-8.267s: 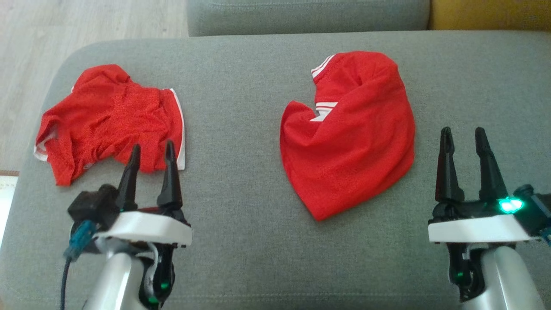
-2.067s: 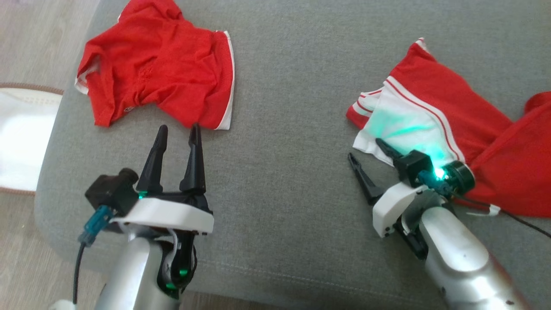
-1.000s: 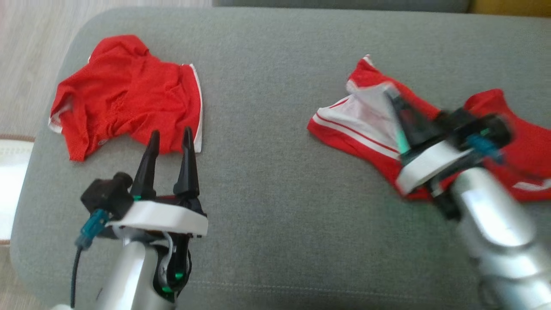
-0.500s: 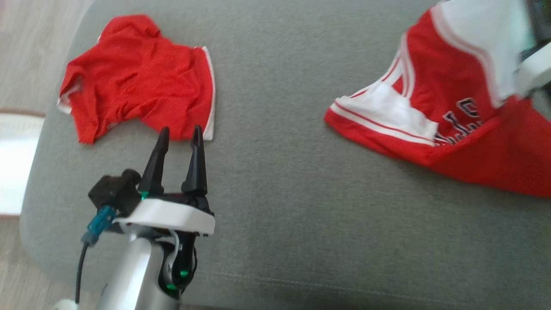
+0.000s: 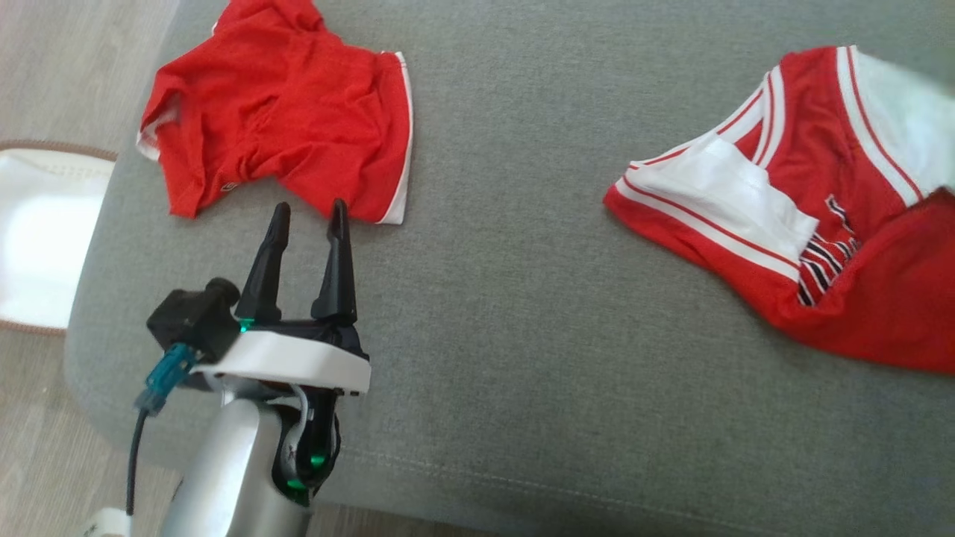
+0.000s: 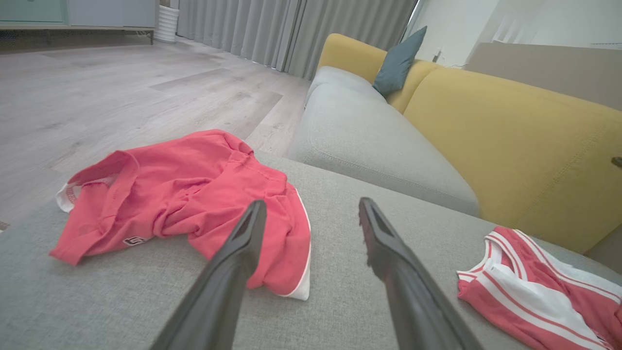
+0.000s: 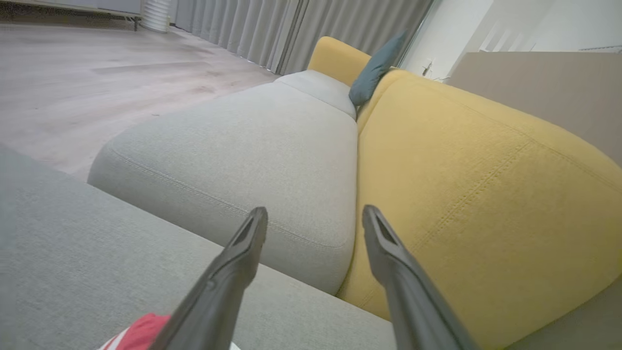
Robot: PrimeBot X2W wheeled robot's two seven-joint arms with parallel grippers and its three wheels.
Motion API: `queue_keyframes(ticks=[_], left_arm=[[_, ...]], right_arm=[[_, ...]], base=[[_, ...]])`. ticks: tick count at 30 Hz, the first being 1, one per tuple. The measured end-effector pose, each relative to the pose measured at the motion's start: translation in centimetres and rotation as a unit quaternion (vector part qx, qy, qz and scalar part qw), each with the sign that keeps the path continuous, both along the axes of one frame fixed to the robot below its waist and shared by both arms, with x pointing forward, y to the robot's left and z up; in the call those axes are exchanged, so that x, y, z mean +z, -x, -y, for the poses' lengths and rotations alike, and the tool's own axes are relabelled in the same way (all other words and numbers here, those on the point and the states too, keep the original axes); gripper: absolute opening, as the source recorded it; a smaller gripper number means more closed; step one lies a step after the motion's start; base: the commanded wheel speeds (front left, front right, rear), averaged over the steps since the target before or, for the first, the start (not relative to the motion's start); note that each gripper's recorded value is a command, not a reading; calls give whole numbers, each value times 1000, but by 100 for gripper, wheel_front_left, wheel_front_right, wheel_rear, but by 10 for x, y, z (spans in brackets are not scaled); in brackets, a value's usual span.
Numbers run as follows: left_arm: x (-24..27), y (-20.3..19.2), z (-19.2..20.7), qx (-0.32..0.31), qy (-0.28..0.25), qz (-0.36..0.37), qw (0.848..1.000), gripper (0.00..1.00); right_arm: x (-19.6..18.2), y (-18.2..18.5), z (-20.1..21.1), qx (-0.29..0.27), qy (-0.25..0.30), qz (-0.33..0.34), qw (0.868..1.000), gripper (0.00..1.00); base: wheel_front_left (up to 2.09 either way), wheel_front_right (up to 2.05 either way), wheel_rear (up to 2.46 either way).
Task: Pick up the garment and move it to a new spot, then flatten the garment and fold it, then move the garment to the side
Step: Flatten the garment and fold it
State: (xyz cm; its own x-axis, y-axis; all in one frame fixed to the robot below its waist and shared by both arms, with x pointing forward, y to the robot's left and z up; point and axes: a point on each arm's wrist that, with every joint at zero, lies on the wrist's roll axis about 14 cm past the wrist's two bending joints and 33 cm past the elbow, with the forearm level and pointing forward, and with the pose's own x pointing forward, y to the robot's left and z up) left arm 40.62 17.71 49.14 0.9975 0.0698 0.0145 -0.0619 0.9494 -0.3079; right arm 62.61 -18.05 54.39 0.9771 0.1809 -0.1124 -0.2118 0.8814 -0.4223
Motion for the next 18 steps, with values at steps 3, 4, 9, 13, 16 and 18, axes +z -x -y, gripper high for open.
queue_keyframes(ticks=[3, 4, 9, 13, 16, 18], left_arm=[[3, -2, 5, -7, 2, 6, 1000, 100], [4, -3, 7, -10, 3, 8, 1000, 100], [10, -7, 16, -24, 6, 16, 1000, 100], [18, -9, 23, -33, 10, 29, 999, 100], [25, -9, 30, -41, 12, 38, 998, 100], [29, -8, 34, -47, 12, 45, 998, 100]], right_arm=[[0, 7, -5, 2, -15, 6, 1000, 100], [2, 9, -4, 2, -19, 10, 1000, 100], [6, 21, 2, -4, -34, 21, 999, 100], [4, 40, 9, -14, -59, 27, 998, 100], [-1, 59, 11, -22, -86, 30, 996, 100], [-5, 72, 12, -27, -105, 31, 994, 100]], base=[[0, 0, 0], [0, 0, 0], [0, 0, 0], [0, 0, 0], [0, 0, 0], [0, 0, 0]])
